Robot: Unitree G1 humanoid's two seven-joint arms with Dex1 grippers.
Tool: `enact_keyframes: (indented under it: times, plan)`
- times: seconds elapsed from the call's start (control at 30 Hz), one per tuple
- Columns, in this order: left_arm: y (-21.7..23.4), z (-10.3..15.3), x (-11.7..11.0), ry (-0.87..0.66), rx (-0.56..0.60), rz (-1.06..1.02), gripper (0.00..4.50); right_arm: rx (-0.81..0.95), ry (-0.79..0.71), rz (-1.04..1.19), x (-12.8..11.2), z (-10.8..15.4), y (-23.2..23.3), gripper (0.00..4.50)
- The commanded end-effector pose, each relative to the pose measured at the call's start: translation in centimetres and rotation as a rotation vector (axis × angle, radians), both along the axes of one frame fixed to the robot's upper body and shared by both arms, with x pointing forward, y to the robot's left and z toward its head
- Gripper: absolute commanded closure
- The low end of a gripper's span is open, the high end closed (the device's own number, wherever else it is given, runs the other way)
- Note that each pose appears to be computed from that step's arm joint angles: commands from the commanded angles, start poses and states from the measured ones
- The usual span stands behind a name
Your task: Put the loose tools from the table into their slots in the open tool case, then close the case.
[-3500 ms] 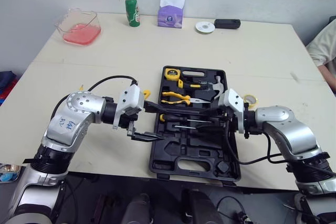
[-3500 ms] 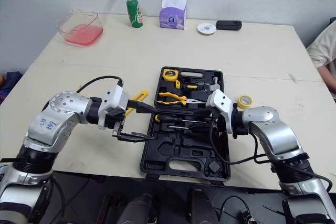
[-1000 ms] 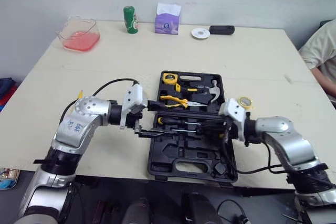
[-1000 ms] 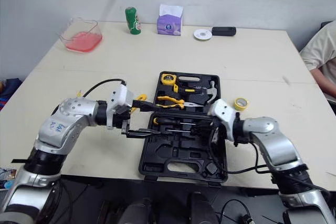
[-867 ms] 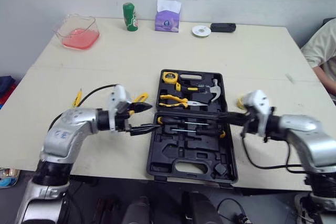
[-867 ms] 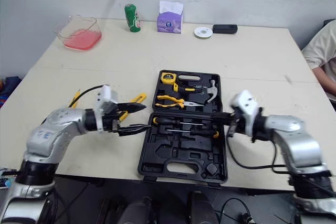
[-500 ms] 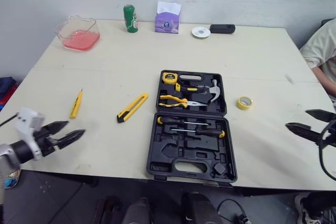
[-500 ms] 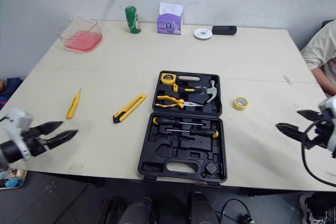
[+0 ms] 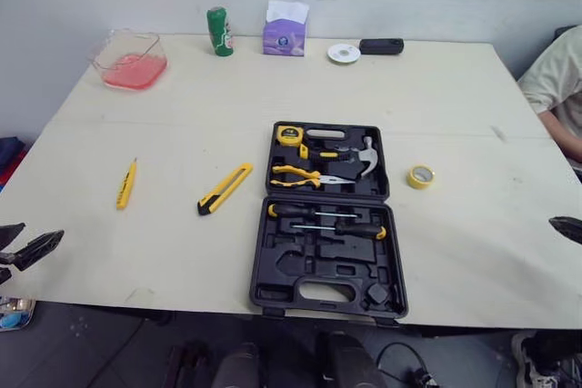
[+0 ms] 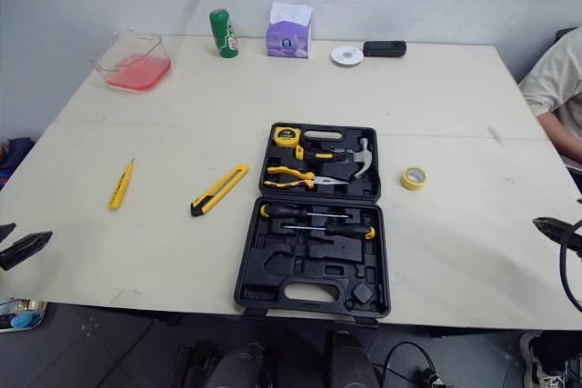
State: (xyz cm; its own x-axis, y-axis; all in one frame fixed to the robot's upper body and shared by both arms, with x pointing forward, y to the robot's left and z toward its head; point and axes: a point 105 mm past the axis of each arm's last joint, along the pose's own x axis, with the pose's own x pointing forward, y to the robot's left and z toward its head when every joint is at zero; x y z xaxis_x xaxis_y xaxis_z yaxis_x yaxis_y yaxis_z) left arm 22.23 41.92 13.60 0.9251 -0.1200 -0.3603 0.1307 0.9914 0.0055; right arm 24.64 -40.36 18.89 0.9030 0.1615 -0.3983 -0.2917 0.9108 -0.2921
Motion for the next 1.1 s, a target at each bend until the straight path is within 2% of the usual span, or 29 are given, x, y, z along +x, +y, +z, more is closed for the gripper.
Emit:
enact_keyframes:
  times: [0.03,0.1,0.23,0.37,0.43,0.53,0.6,0.8,0.9,1.0,1.1]
  plan:
    - [-2.3,1.0,1.6,-0.041,0.007,-0.051,0.00,0.008,-0.044,0.146,1.2,2.1,3.7,0.03]
    - [-3.8,0.9,3.0,-0.046,-0.031,-0.044,0.00,0.062,-0.061,0.264,2.2,2.8,7.5,0.03]
    - [-4.9,0.0,4.9,0.006,-0.097,0.031,0.00,0.096,-0.052,0.462,2.5,3.5,13.3,0.03]
    - [-5.5,0.3,6.8,0.019,-0.242,0.109,0.00,0.173,-0.058,0.720,2.3,3.5,20.8,0.03]
    - [-5.3,-0.2,7.7,0.065,-0.227,0.157,0.00,0.209,-0.061,0.885,1.5,3.9,24.9,0.03]
    - [-5.2,-0.6,8.8,0.102,-0.178,0.177,0.00,0.221,-0.060,1.047,0.6,4.6,28.5,0.03]
    - [-4.8,-1.0,9.7,0.112,-0.136,0.194,0.00,0.183,-0.052,1.145,0.1,4.8,30.0,0.03]
    - [-6.8,-2.5,12.1,0.180,-0.160,0.110,0.00,0.176,-0.131,1.298,1.2,7.5,34.1,0.03]
    - [-7.8,-3.2,12.3,0.258,-0.149,0.079,0.00,0.172,-0.133,1.320,1.4,7.8,34.6,0.03]
    - [-8.0,-4.4,11.9,0.366,-0.086,0.086,0.00,0.152,-0.139,1.331,1.5,7.7,34.7,0.03]
    - [-8.3,-4.6,12.2,0.398,-0.118,0.124,0.00,0.161,-0.152,1.336,1.5,7.9,34.9,0.03]
